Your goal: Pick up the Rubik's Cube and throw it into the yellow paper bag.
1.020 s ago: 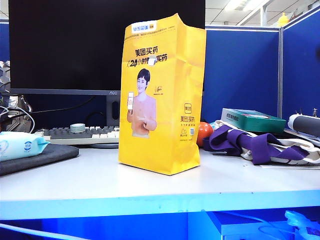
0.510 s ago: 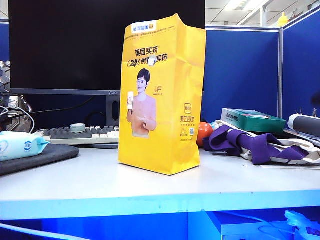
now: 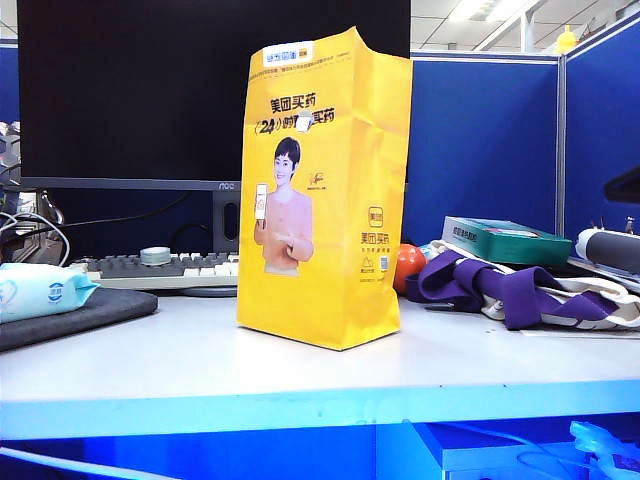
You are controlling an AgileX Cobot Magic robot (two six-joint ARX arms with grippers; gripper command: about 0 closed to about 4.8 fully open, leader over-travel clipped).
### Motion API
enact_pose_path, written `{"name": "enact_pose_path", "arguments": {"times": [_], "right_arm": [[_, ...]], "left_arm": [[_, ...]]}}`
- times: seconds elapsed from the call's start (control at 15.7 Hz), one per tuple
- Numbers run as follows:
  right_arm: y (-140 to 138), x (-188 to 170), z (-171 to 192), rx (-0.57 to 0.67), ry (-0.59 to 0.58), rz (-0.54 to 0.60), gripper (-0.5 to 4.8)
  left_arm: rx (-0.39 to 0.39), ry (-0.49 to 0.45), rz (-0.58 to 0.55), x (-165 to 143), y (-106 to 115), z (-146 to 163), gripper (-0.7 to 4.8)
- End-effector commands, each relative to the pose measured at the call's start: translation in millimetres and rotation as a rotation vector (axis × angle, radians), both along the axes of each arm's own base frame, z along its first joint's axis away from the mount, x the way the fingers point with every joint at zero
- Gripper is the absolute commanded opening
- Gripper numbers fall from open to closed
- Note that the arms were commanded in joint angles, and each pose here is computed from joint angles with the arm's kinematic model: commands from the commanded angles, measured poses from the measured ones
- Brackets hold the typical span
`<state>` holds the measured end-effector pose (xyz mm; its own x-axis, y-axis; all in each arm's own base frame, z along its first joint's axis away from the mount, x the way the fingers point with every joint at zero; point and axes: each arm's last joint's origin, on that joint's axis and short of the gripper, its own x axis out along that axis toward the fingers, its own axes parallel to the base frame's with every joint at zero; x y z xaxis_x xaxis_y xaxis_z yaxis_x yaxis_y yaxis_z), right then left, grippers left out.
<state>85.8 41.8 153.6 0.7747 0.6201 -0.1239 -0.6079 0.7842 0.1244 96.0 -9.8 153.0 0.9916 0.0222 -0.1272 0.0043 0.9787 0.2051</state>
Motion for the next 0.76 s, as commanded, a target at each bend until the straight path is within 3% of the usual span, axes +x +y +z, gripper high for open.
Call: {"name": "enact_pose_path", "arguments": {"times": [0.06, 0.76], "right_arm": [[0.2, 0.5, -1.6, 0.001, -0.005, 0.0, -0.01], [0.3, 0.4, -1.6, 0.001, -0.005, 0.001, -0.01]], "left_arm": [[0.001, 0.029, -0.001, -0.6, 0.2, -2.6, 1.78], [-0.001, 0.03, -0.013, -0.6, -0.2, -2.6, 1.78]]}}
